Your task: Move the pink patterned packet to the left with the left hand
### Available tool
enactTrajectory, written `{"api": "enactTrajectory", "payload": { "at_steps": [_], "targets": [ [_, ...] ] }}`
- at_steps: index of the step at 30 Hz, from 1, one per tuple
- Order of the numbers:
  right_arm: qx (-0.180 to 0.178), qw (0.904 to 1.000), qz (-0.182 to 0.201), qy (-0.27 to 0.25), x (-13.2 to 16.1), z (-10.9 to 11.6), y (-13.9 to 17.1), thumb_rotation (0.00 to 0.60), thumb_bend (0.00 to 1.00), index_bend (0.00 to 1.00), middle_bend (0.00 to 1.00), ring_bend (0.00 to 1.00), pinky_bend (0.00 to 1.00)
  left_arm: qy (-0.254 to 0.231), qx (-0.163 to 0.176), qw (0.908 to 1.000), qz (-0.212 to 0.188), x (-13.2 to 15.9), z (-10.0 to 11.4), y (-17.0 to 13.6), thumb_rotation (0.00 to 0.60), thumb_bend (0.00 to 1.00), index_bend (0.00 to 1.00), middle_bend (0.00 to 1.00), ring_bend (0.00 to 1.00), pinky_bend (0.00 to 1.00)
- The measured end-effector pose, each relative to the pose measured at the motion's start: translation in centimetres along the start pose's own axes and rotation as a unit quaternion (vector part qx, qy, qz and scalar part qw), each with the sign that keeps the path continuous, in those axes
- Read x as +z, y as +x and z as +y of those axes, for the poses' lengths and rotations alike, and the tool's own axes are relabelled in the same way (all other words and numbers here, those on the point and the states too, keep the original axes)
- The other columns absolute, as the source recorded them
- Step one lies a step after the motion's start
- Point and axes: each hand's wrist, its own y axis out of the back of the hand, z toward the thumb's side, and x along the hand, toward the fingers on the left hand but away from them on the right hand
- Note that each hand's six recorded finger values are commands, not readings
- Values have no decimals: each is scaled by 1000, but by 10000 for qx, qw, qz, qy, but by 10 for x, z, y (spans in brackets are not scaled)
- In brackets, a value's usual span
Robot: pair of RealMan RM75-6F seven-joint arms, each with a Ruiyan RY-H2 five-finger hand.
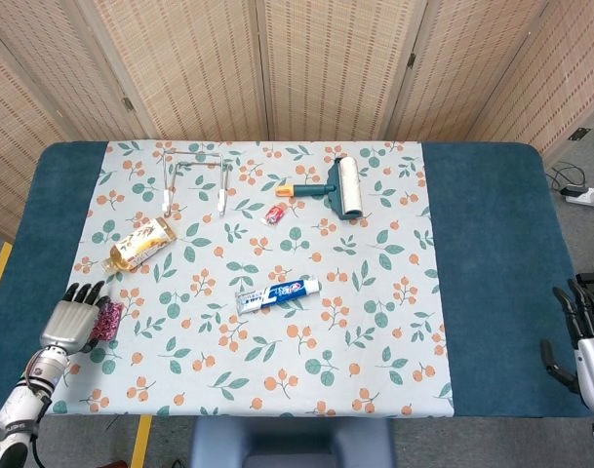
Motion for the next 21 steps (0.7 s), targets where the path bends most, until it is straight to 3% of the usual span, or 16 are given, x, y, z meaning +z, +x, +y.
{"api": "enactTrajectory", "payload": {
  "at_steps": [21],
  "targets": [
    [13, 10000, -17, 21, 0, 0, 0, 600, 495, 0, 0, 0, 0, 1, -150, 9999, 68, -2, -8, 5, 600, 335, 197, 0, 0, 0]
  ]
}}
